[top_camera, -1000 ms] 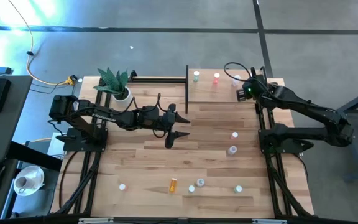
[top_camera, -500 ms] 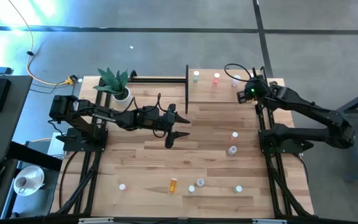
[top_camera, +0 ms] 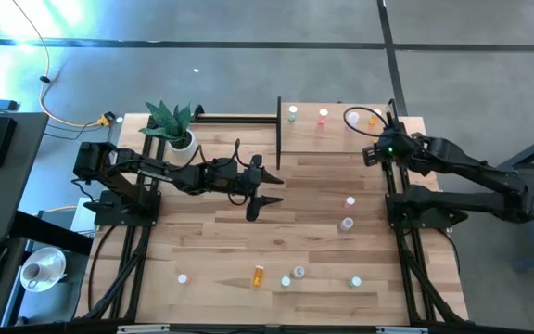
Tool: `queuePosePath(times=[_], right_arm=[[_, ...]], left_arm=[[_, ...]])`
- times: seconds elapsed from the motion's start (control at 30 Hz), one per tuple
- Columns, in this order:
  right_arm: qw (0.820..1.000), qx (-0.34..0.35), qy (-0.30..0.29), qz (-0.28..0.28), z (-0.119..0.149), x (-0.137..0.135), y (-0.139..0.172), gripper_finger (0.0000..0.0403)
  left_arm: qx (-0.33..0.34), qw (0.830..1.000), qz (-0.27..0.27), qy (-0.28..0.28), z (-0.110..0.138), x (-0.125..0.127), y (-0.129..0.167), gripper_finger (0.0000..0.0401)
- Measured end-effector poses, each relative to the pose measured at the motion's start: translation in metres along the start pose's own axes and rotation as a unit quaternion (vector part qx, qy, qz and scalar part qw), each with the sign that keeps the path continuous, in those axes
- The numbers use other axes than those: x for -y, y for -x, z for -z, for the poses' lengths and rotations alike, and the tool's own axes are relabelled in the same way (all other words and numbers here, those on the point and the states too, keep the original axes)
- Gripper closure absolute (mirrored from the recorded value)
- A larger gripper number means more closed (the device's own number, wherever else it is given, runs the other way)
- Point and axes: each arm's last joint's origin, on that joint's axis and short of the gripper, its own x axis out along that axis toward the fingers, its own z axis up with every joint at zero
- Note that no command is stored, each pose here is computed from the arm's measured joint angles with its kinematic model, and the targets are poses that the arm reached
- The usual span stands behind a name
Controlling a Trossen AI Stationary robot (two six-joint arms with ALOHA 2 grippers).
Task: Pick and place medicine bottles onto shelf by color
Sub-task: Put the top yellow pill bottle on the shelf aligned with the other yellow pill bottle
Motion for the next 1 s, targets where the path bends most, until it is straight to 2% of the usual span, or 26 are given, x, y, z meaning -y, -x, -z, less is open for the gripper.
queuePosePath(times=[0.2, 0.43, 0.63, 1.0], right_arm=[[1.000, -0.004, 0.001, -0.013, 0.004, -0.004, 0.003, 0.0249], [0.999, -0.017, -0.016, 0.027, 0.015, 0.000, 0.007, 0.0249], [1.000, -0.006, -0.014, 0.010, 0.017, -0.004, 0.010, 0.0249], [0.999, -0.008, -0.016, 0.027, 0.017, -0.011, 0.006, 0.0249]], left_arm=[[0.000, 1.000, 0.000, 0.000, 0.000, 0.000, 0.000, 0.0160], [0.000, 1.000, 0.000, 0.000, 0.000, 0.000, 0.000, 0.0160], [0.000, 1.000, 0.000, 0.000, 0.000, 0.000, 0.000, 0.0160], [0.000, 1.000, 0.000, 0.000, 0.000, 0.000, 0.000, 0.0160]])
